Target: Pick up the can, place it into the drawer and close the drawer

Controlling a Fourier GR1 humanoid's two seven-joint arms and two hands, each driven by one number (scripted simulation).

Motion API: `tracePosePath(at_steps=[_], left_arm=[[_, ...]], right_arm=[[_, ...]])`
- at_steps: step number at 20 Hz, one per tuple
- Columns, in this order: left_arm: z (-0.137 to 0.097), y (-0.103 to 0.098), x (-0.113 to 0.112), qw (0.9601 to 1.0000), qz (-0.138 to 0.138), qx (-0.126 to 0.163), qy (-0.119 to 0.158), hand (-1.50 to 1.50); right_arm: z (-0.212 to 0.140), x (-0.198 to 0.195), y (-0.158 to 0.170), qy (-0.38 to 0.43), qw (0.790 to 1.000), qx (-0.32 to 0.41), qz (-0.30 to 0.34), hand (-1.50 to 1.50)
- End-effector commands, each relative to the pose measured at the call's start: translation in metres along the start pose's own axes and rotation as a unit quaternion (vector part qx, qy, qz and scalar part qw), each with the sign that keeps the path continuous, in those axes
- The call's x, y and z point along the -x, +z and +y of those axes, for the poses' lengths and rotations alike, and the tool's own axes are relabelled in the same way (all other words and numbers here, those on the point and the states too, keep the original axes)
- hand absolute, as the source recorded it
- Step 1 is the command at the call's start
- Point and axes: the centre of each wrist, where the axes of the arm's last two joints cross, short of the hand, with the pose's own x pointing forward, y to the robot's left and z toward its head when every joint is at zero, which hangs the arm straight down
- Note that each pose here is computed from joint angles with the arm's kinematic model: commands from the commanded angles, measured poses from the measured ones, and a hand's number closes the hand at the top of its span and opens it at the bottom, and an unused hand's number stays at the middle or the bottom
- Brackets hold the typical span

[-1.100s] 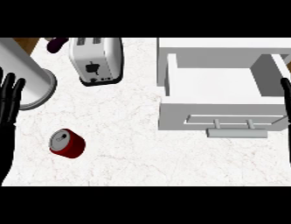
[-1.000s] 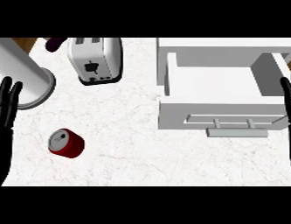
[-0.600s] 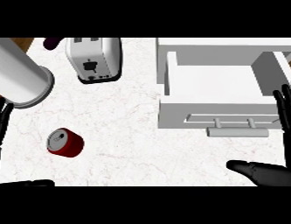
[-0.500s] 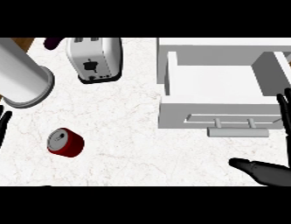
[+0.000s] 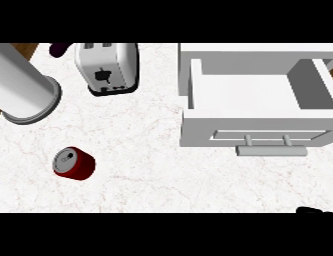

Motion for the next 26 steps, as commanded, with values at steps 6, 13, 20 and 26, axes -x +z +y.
tracePosePath(at_steps=[6, 13, 20, 26], left_arm=[[0.015, 0.019, -0.019, 0.9995, 0.01, -0.016, 0.025, -1.5], [0.018, 0.011, -0.014, 0.9937, 0.037, -0.029, 0.102, -1.5], [0.018, -0.025, -0.004, 0.9866, 0.064, -0.025, 0.148, -1.5], [0.011, -0.028, 0.018, 0.9847, 0.065, -0.031, 0.159, -1.5]], right_arm=[[-0.02, 0.001, 0.015, -0.006, 1.0, 0.004, 0.004, -1.5], [-0.039, -0.001, 0.047, 0.001, 1.0, -0.004, 0.012, -1.5], [-0.063, -0.004, 0.047, -0.005, 1.0, -0.004, 0.003, -1.5], [-0.065, 0.004, 0.037, -0.008, 1.0, -0.001, 0.006, -1.5]])
